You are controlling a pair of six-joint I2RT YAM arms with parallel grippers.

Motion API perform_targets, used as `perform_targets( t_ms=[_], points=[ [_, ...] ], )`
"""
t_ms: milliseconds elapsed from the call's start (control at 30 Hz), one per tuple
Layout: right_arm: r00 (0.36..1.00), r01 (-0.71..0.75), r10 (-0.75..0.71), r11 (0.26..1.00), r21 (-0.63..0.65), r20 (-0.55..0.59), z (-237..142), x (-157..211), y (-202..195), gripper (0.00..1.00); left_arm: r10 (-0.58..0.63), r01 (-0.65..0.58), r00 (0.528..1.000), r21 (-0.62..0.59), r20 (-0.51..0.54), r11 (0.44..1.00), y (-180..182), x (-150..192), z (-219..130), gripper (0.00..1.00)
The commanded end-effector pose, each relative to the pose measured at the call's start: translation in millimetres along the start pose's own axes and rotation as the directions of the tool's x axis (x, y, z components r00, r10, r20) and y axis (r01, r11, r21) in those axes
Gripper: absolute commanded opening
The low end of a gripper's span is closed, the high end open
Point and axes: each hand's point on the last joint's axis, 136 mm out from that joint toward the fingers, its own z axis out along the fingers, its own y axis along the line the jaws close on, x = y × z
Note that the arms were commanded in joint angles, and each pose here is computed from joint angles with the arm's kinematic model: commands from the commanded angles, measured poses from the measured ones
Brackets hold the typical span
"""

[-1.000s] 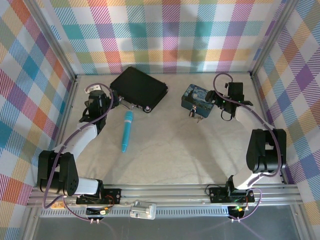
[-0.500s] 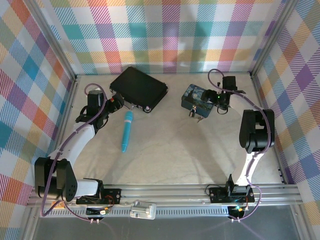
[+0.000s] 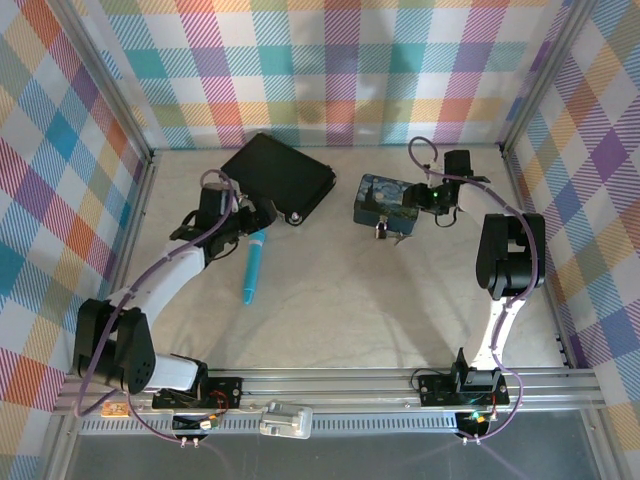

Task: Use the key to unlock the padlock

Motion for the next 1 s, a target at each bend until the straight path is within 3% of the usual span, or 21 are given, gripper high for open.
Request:
perform_targets(
  t_ms=[0, 233, 433, 533, 767, 967],
  points=[
    [0.977, 0.098, -0.107, 0.993, -0.06, -0.187, 16, 53, 17, 0.52, 0.045, -0.043, 0.997, 0.026, -0.06, 0.999, -20, 12, 11, 0.95],
    [0.923, 0.208, -0.258, 0.959, -0.194, -0.287, 26, 88, 55, 0.48, 0.12, -0.108, 0.981, 0.083, -0.153, 0.991, -55, 41, 30, 0.95],
    [0.872, 0.289, -0.353, 0.931, -0.225, -0.34, 32, 115, 84, 0.48, 0.1, -0.083, 0.985, 0.122, -0.141, 0.989, -70, 38, 29, 0.96],
    [0.877, 0.289, -0.351, 0.931, -0.224, -0.328, 30, 110, 93, 0.57, 0.092, -0.076, 0.989, 0.136, -0.119, 0.988, -76, 31, 24, 0.95],
    [0.961, 0.151, -0.167, 0.985, -0.085, -0.219, -10, 61, 106, 0.74, 0.057, -0.052, 0.997, 0.098, -0.046, 0.994, -71, 15, 9, 0.96],
    [0.983, 0.057, -0.029, 0.987, 0.152, -0.18, -43, 60, 69, 0.78, 0.0, 0.005, 0.999, -0.158, 0.032, 0.987, -27, 1, -1, 0.96]
  ],
)
